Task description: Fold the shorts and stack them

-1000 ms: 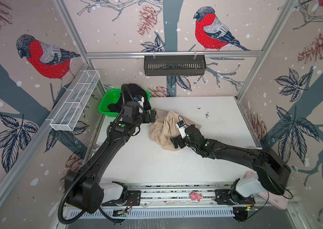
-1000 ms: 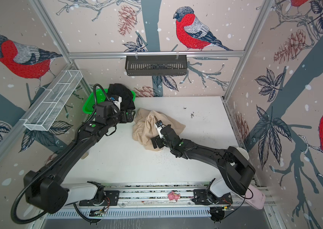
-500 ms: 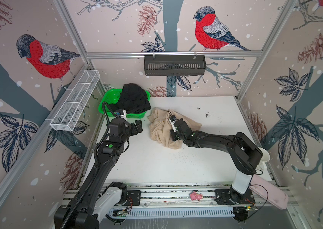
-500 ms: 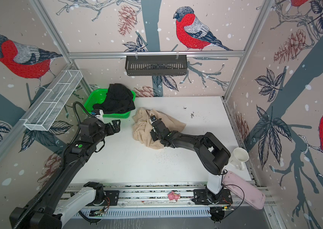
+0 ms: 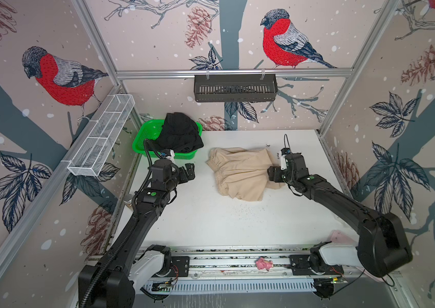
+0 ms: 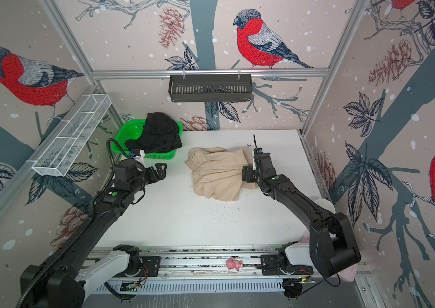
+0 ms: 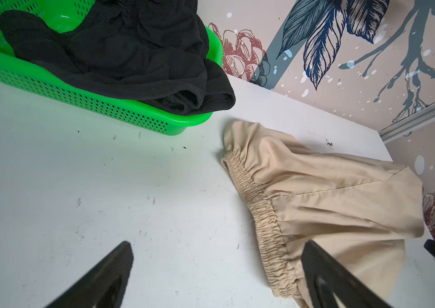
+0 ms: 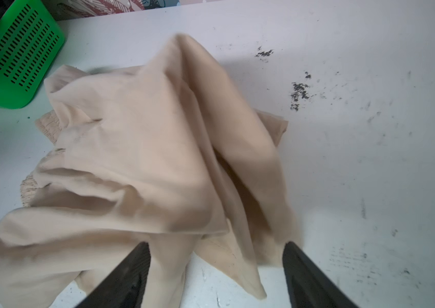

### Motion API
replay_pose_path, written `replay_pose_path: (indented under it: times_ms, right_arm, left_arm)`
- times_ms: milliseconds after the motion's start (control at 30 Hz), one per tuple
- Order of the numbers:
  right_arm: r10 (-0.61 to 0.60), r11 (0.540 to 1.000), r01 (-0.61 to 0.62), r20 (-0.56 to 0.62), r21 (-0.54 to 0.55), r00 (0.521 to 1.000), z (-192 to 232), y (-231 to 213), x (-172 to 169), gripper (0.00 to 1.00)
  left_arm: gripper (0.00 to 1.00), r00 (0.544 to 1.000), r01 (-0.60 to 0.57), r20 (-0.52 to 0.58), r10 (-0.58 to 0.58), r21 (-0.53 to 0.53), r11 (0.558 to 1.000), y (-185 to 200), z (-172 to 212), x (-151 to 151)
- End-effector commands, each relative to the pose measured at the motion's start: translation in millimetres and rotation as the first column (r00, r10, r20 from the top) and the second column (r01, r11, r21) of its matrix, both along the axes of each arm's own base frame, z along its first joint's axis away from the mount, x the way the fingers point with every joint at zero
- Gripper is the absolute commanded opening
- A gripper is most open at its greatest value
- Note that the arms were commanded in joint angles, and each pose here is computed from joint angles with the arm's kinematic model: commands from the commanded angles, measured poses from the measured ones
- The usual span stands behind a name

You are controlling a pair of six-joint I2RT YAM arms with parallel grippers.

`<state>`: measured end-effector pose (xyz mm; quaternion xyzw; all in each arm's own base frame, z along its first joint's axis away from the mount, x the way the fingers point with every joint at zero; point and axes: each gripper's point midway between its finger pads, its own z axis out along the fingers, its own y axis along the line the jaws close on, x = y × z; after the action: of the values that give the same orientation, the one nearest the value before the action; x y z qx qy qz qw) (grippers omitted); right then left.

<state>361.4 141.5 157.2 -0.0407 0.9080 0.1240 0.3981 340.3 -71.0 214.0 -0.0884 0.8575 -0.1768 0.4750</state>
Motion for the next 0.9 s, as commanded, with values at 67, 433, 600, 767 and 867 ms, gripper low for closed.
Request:
replay_pose_path:
  times_ms: [67,433,600,767,867]
  right_arm:
    - [0.1,0.979,-0.073,0.138,-0.189,0.985,40.5,32.3,-5.4,0.86]
    - [0.845,0.527,-0.744,0.165,-0.411,0.508,8.8,257.4,-134.7,0.81]
    - [0.847,0.428,-0.697,-0.015,-0.576,0.532,-47.5,263.9,-118.7,0.8]
    - [0.779,0.377,-0.601,-0.11,-0.705,0.617,-85.9,245.8,-86.0,0.82]
    - [0.763,0.366,-0.576,-0.118,-0.731,0.635,-96.3,242.8,-77.5,0.82]
  left_arm:
    - [0.99,0.998,-0.029,0.06,0.027,0.032,0.999,8.0,18.2,0.5]
    - [0.99,0.997,-0.056,0.048,0.056,-0.009,0.998,16.7,23.6,-9.7]
    - [0.99,0.996,-0.07,0.049,0.072,-0.029,0.997,23.3,23.7,-14.8]
    - [0.99,0.997,-0.066,0.037,0.067,-0.03,0.997,24.4,19.4,-16.7]
    - [0.99,0.998,-0.064,0.022,0.064,-0.03,0.998,23.7,13.1,-16.5]
